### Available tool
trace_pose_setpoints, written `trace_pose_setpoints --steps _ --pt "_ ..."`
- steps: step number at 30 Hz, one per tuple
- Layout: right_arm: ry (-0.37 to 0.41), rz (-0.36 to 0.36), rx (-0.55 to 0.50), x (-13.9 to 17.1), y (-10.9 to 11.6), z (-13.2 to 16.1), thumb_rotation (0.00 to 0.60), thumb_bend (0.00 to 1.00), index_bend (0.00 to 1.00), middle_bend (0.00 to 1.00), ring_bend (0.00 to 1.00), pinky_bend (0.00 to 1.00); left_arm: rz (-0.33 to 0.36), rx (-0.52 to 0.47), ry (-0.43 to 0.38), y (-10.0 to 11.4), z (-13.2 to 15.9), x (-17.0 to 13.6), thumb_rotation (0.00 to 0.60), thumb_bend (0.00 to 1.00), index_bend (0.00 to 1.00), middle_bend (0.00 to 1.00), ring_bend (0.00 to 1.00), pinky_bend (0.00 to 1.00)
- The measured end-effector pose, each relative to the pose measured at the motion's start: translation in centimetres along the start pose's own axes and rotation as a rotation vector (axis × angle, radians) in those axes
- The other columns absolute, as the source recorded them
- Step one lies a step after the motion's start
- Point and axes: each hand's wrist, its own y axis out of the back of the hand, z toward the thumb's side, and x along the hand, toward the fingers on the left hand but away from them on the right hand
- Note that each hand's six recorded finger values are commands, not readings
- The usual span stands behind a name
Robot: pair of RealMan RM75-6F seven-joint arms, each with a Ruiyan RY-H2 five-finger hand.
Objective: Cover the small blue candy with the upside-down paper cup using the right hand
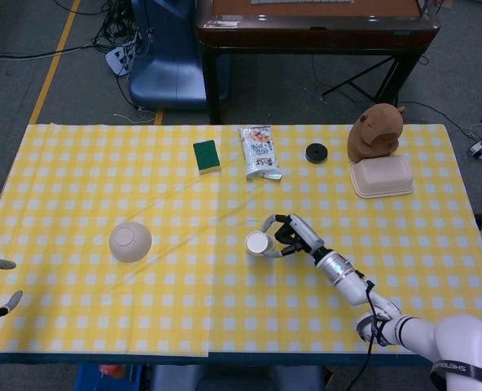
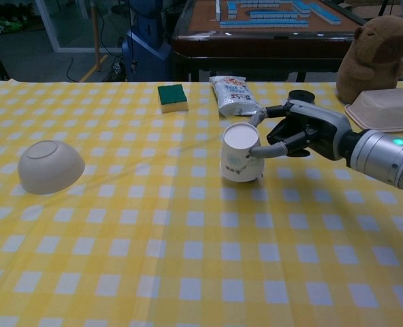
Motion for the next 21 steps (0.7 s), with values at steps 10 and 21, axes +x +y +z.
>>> trace_pose_setpoints --steps 10,21 --pt "-0.018 -0.010 -0.002 -0.04 0.33 -0.60 0.600 0.20 0.47 1.00 0.99 0.97 -0.019 -0.021 -0.015 0.10 0.15 -0.22 0.600 0.25 0.45 0.38 0.30 0.42" --pt "-0.036 0.014 0.010 -0.19 -0.01 -0.87 0.600 0.08 0.22 1.00 0.99 0.97 -0.018 -0.023 -0.013 0.12 0.11 -0.21 0.600 0.25 0.45 0.38 0.30 0.42"
